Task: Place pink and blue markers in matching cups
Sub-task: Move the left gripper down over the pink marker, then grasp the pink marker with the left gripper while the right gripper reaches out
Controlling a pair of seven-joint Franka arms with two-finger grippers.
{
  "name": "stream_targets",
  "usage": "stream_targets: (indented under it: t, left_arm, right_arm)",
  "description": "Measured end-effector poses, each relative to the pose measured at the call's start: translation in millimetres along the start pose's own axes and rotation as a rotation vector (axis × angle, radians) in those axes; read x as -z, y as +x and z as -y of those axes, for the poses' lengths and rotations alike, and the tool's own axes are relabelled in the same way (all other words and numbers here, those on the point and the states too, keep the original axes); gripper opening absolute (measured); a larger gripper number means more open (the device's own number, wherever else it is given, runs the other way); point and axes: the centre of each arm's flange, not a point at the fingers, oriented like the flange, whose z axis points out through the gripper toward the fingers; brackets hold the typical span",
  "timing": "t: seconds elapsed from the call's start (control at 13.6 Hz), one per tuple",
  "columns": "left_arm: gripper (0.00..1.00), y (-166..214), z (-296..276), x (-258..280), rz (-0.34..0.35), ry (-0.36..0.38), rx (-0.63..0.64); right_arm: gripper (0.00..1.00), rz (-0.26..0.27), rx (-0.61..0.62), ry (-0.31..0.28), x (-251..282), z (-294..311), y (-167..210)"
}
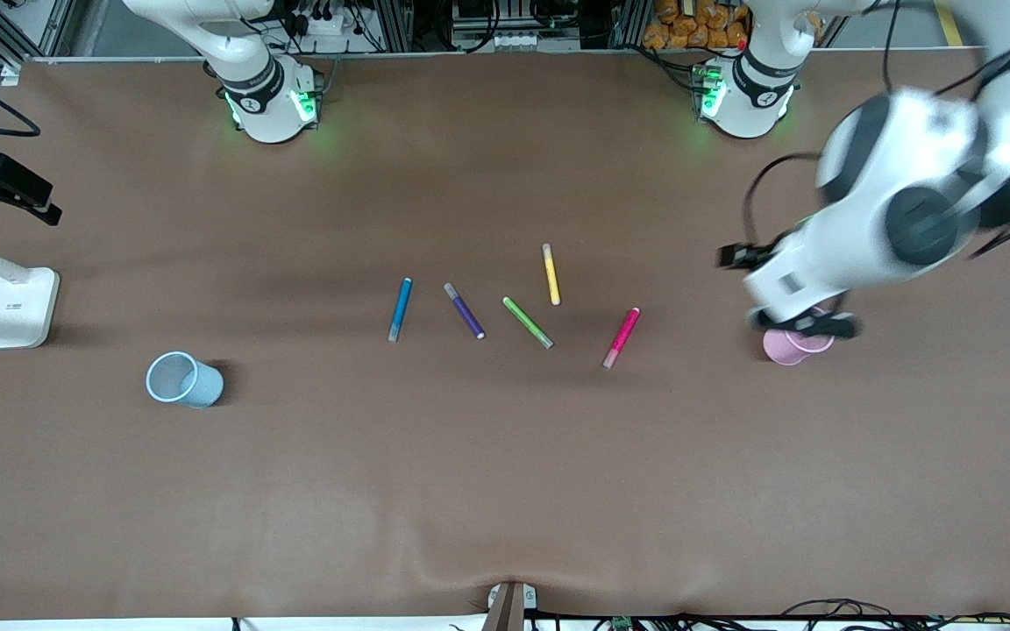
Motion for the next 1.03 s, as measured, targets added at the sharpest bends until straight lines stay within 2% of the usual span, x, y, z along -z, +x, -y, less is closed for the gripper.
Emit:
stream_targets:
  t: [0.22, 0.37, 0.59, 1.03]
  left_arm:
    - [1.0, 32.6, -68.6, -52.9, -0.013, 0.007, -0.027]
    - [1.0, 49.5, -94.3, -85.6, -0.036, 0.018, -0.059]
    - [1.0, 79.4, -104.0, -134.0, -0.081, 0.055, -0.111]
    - [1.0, 101.0, -127.0, -193.1, -0.092, 0.046, -0.169]
  right_arm:
    - [1.0, 0.002, 0.0, 0.0, -0.2, 0.3, -0.2]
    - [1.0, 0.002, -0.001, 0.0, -0.2, -0.3, -0.2]
    - [1.0, 0.004, 0.001, 0.0, -0.5, 0.7, -0.3]
    - [1.0, 0.02, 0.025, 0.0, -7.2, 14.0, 2.2]
